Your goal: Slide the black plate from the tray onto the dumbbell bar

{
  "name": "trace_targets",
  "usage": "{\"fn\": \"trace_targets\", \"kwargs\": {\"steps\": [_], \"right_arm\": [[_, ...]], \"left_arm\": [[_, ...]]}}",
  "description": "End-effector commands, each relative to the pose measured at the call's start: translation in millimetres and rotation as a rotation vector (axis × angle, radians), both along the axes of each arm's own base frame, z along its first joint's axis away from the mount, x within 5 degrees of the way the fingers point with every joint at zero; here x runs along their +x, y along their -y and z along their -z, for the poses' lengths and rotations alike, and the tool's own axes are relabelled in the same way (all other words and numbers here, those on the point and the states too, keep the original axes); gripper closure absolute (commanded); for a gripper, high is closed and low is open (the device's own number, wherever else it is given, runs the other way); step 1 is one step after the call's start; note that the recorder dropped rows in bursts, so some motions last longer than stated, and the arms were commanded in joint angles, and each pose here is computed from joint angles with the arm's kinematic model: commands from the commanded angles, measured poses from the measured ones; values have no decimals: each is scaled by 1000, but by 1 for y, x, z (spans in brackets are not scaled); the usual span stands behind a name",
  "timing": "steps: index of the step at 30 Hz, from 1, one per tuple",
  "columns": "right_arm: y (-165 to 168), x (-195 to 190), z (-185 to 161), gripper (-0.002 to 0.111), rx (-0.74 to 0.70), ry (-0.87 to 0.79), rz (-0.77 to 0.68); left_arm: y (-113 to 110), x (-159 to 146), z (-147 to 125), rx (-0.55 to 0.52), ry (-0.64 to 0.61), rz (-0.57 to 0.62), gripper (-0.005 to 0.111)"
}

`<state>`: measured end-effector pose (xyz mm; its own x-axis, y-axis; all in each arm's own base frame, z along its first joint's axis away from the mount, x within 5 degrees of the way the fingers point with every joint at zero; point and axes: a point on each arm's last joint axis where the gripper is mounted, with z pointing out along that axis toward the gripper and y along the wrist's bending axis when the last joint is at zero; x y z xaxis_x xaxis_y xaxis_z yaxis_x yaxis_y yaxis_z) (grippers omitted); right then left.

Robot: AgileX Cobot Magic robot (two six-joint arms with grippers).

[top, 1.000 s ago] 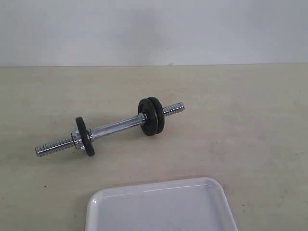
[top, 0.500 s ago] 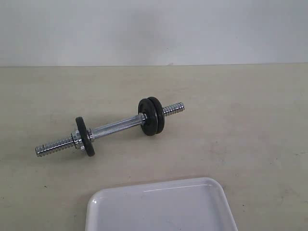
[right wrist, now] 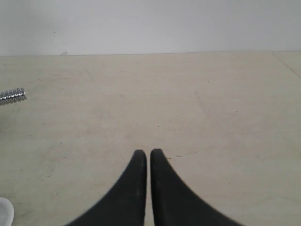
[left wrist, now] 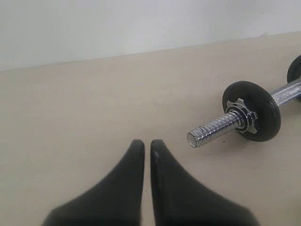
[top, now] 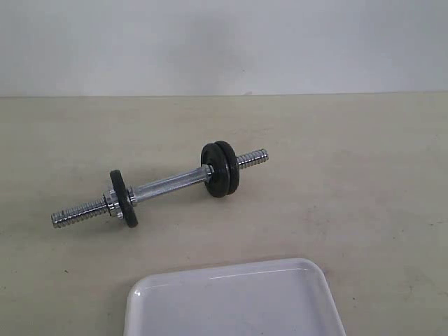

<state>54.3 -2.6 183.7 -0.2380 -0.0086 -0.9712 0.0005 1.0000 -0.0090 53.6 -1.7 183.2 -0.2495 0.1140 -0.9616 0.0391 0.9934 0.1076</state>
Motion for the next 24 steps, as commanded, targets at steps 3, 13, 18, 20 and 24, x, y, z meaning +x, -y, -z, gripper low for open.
{"fn": "trace_targets", "kwargs": {"steps": [3, 13, 18, 20, 24], "right_arm": [[-1, 0, -2, 107, 1, 25, -8], [0, 0, -1, 107, 0, 16, -6], [0, 0, -1, 107, 0, 16, -6], [0, 0, -1, 107, 0, 16, -6], [0, 0, -1, 107, 0, 16, -6]], "left_arm": [[1, 0, 0, -16, 7, 5, 102], [1, 0, 0, -16, 7, 5, 102], [1, 0, 0, -16, 7, 5, 102], [1, 0, 0, -16, 7, 5, 102], [1, 0, 0, -16, 7, 5, 102]]}}
